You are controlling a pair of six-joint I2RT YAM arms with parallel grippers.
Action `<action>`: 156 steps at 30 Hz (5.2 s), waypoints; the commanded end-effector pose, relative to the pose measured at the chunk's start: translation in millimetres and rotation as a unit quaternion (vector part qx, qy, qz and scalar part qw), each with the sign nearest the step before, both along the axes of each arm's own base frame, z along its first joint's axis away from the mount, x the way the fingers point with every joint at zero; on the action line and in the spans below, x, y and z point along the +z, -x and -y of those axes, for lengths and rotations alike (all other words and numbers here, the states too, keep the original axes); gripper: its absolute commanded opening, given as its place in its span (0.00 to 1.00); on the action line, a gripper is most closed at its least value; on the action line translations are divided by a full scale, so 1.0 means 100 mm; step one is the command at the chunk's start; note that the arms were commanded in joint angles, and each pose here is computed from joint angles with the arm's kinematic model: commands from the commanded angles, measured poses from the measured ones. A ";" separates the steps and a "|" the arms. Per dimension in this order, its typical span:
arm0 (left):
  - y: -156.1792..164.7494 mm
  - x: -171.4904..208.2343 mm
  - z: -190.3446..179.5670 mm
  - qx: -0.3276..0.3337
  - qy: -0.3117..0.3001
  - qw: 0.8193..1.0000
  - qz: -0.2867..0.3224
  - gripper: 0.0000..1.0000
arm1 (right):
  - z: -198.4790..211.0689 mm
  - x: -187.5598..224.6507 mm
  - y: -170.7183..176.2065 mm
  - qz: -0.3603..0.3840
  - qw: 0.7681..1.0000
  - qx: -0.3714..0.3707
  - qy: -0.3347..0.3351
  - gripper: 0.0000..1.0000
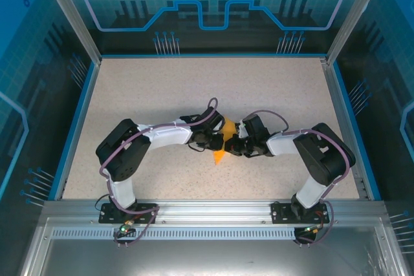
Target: Fold a paper plane with a square sheet of paper (pick it up from the middle)
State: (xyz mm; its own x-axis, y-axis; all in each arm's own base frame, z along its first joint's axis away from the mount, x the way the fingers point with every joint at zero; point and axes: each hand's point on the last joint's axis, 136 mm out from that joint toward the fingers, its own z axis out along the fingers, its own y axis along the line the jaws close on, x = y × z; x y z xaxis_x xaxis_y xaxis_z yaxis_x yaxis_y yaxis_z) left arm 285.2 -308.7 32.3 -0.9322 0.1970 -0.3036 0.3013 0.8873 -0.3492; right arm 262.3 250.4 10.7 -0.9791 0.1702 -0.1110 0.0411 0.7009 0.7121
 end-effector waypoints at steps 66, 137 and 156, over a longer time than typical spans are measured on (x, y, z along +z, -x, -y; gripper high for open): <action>-0.17 -0.09 0.08 0.048 0.039 0.997 -0.053 0.13 | 0.15 0.22 -0.20 0.007 1.000 -0.013 0.021 0.07; -0.24 -0.03 0.27 0.025 0.064 0.997 -0.045 0.15 | 0.25 0.08 -0.31 0.000 0.999 -0.025 0.022 0.05; -0.23 0.33 0.40 0.003 0.123 0.992 -0.013 0.15 | 0.40 -0.20 -0.13 -0.036 0.998 -0.025 0.054 0.04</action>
